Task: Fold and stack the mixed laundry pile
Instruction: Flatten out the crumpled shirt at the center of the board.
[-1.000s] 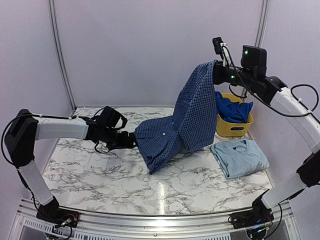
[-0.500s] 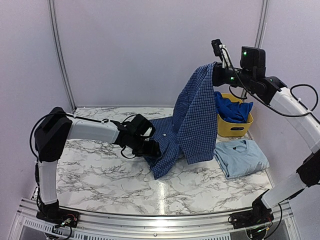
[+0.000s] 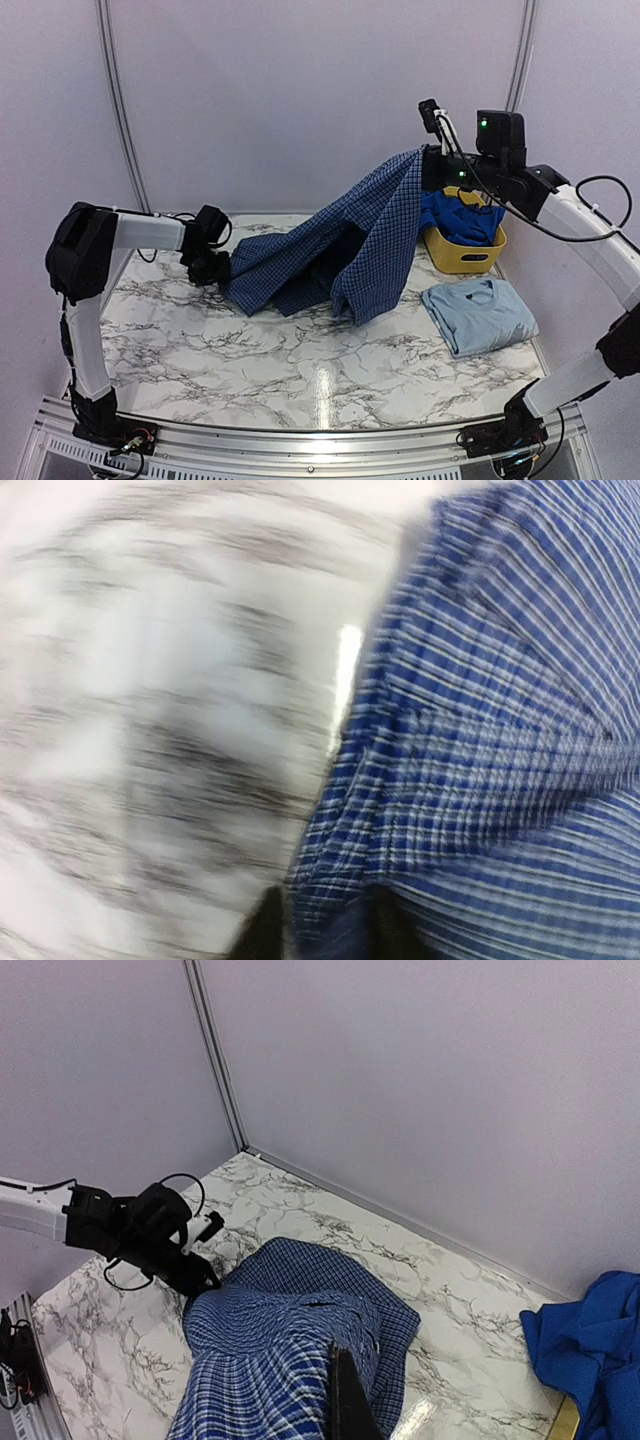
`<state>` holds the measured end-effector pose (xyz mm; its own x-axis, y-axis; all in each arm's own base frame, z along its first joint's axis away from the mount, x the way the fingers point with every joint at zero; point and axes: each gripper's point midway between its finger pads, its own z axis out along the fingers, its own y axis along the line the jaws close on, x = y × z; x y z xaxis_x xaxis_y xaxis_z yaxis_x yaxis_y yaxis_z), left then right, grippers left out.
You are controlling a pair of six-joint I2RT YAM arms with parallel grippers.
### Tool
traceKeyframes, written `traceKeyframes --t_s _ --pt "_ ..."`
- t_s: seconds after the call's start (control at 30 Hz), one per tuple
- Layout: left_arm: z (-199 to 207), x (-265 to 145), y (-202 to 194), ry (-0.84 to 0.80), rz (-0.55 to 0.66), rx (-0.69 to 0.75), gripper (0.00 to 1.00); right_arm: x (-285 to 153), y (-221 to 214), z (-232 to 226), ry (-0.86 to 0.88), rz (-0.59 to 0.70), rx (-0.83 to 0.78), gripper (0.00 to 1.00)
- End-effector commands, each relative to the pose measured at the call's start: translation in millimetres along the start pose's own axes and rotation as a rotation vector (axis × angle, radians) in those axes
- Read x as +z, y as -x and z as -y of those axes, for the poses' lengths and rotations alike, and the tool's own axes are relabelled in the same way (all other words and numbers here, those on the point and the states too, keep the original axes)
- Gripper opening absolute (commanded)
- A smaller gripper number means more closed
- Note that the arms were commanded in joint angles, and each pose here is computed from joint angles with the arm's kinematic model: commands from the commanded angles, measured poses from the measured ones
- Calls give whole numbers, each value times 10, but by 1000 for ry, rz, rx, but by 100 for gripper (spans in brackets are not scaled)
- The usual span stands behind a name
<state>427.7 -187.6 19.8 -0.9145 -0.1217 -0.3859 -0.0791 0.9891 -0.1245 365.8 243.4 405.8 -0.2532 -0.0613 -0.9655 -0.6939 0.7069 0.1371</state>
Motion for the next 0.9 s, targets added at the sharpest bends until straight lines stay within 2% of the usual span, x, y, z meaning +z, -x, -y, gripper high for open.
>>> traceKeyframes --t_s 0.0,0.03,0.07,0.17,0.3,0.4,0.47,0.7,0.87 --pt "-327 -449 101 38 71 25 71 -51 163 -22 22 67 27 0" --pt "-269 -591 135 -10 104 37 76 -27 147 -34 35 65 39 0" --pt "-222 -706 132 -51 127 45 78 3 122 -50 53 64 54 0" --pt "-18 -1014 -34 -180 170 96 79 107 -37 -62 87 39 106 0" --pt "326 -1251 -575 -255 188 300 77 250 -353 -32 104 -29 164 0" --pt "536 -1244 -1012 -300 163 408 73 295 -497 -24 109 -61 182 0" --pt "596 -1153 -1200 -298 145 444 69 301 -539 -15 106 -69 184 0" --pt "740 -909 -1331 -151 222 642 60 341 -623 6 102 -94 176 0" --pt "921 -831 -1455 -98 246 890 54 370 -682 25 98 -108 169 0"
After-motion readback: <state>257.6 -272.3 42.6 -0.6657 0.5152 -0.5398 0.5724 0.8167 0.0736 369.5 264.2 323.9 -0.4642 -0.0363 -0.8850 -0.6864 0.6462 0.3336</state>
